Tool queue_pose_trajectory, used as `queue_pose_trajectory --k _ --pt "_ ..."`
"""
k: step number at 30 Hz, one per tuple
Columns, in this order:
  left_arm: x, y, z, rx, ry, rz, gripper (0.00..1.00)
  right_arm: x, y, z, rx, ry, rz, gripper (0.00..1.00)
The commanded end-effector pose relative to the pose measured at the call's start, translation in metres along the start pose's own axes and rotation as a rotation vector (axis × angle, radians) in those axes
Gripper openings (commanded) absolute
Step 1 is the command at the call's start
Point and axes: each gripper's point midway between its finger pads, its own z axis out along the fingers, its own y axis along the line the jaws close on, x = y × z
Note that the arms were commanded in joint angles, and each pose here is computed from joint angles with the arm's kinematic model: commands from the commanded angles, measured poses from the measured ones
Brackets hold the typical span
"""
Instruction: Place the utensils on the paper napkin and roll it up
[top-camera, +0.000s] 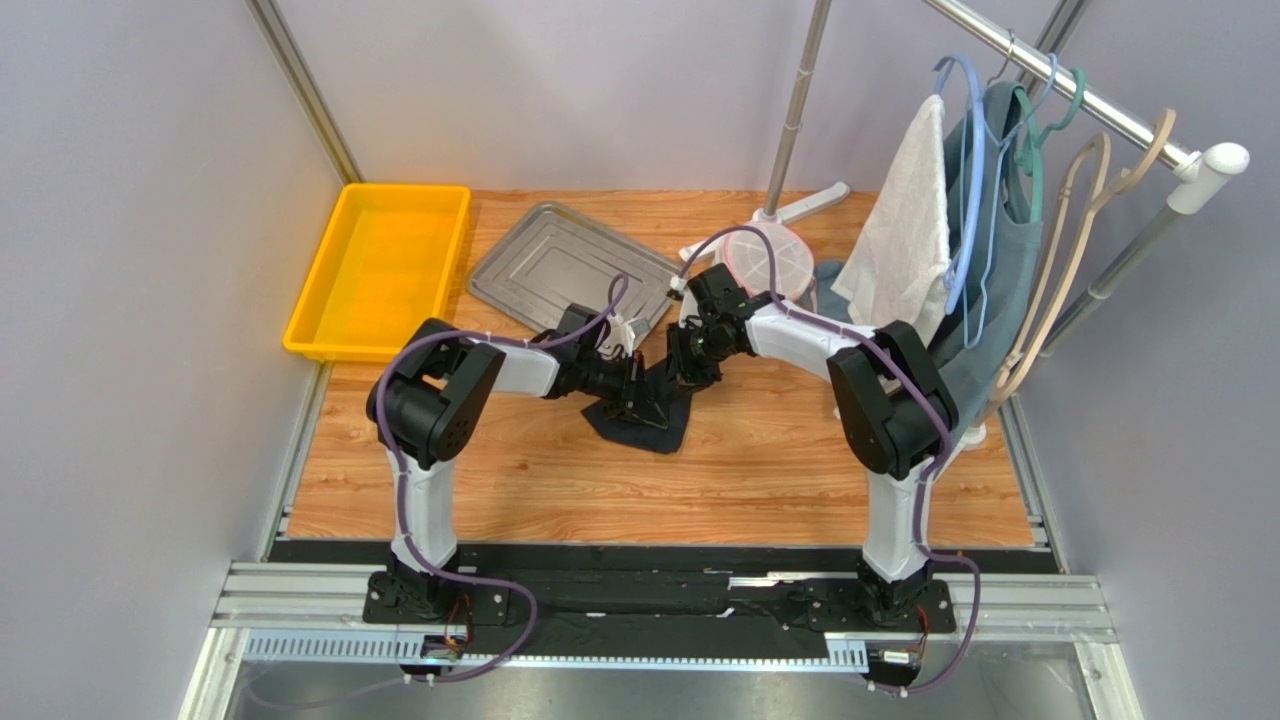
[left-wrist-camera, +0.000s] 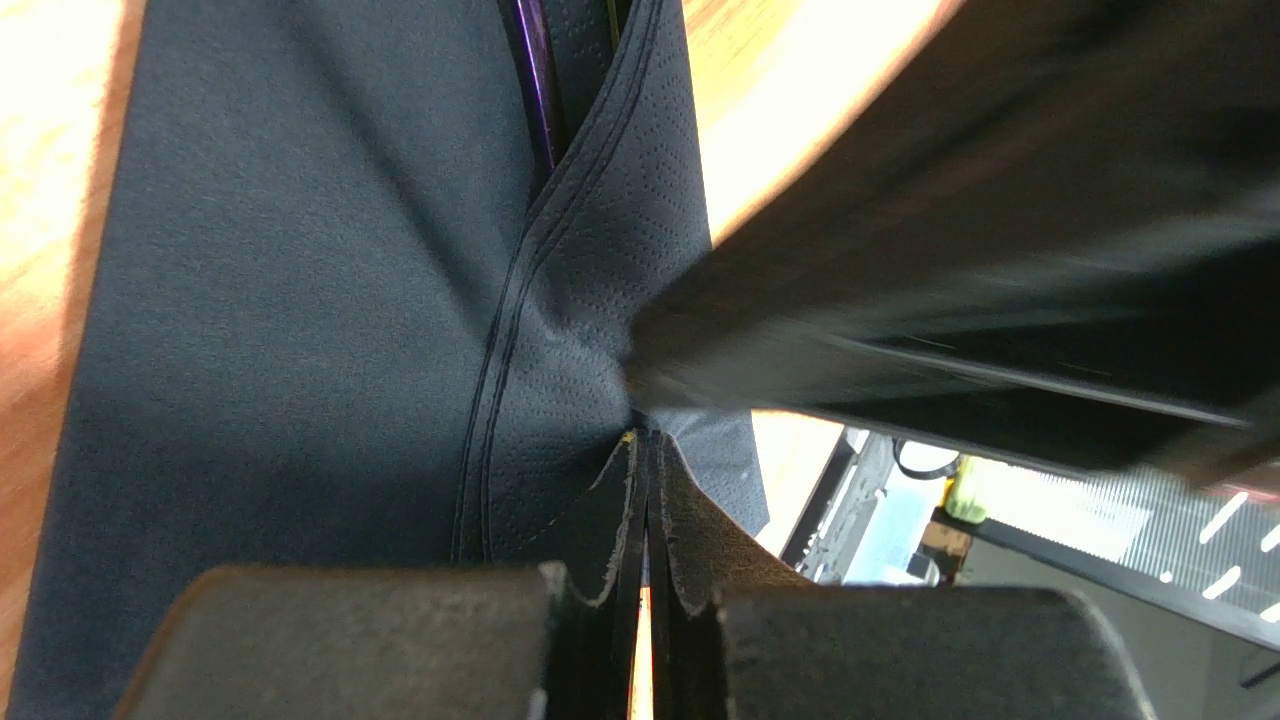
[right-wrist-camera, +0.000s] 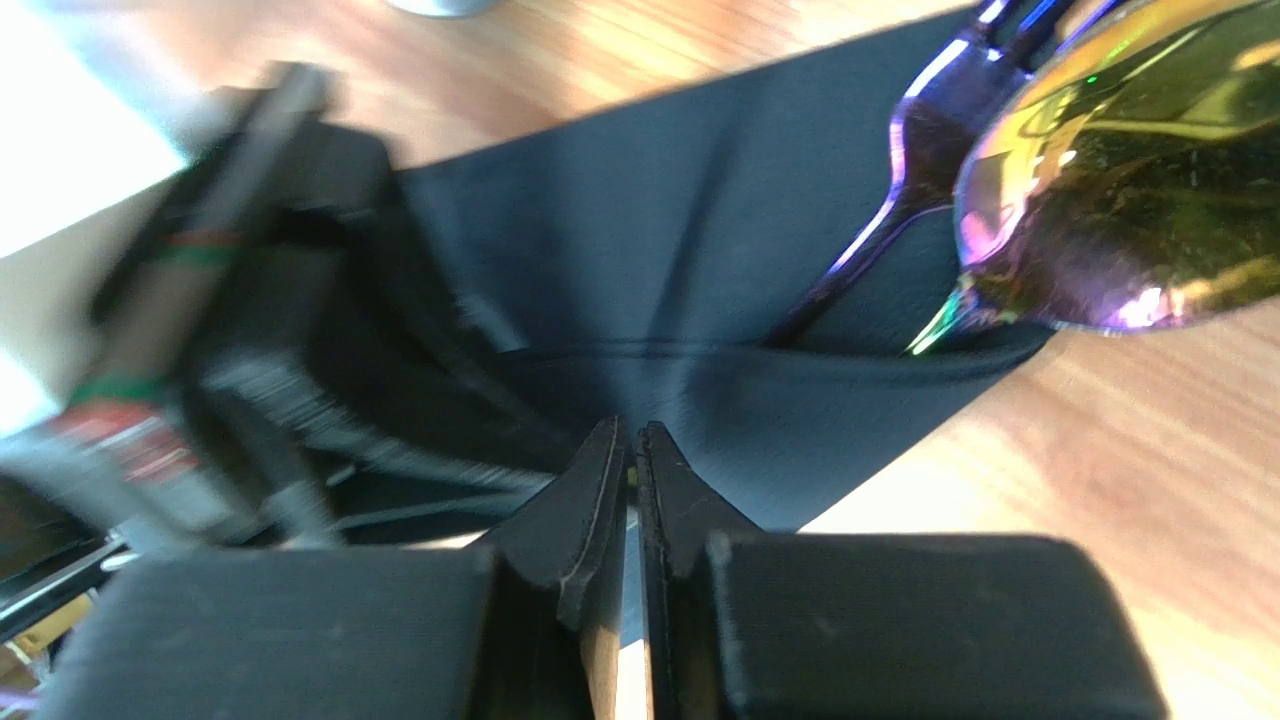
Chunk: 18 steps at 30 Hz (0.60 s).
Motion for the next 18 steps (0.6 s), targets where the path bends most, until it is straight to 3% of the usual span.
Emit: queue_pose_trajectory --k 1,9,13,18 --pt "0.004 0.034 0.006 -0.137 -0.013 -0.009 0.04 0.008 -0.019 0.019 0.064 0.025 -0.029 0.08" --pt "-0.017 -0.014 -0.019 -0.064 -0.097 0.128 0.22 0.029 -0.042 0.035 0.105 0.08 -0.083 0.03" --pt "-0.022 -0.032 -0.031 -0.054 -0.126 0.17 0.24 0.033 -0.043 0.034 0.103 0.089 -0.093 0.01" --pt "-0.018 -0.019 -0.027 -0.089 -0.109 0.16 0.23 0.034 -0.038 0.032 0.073 0.09 -0.099 0.01"
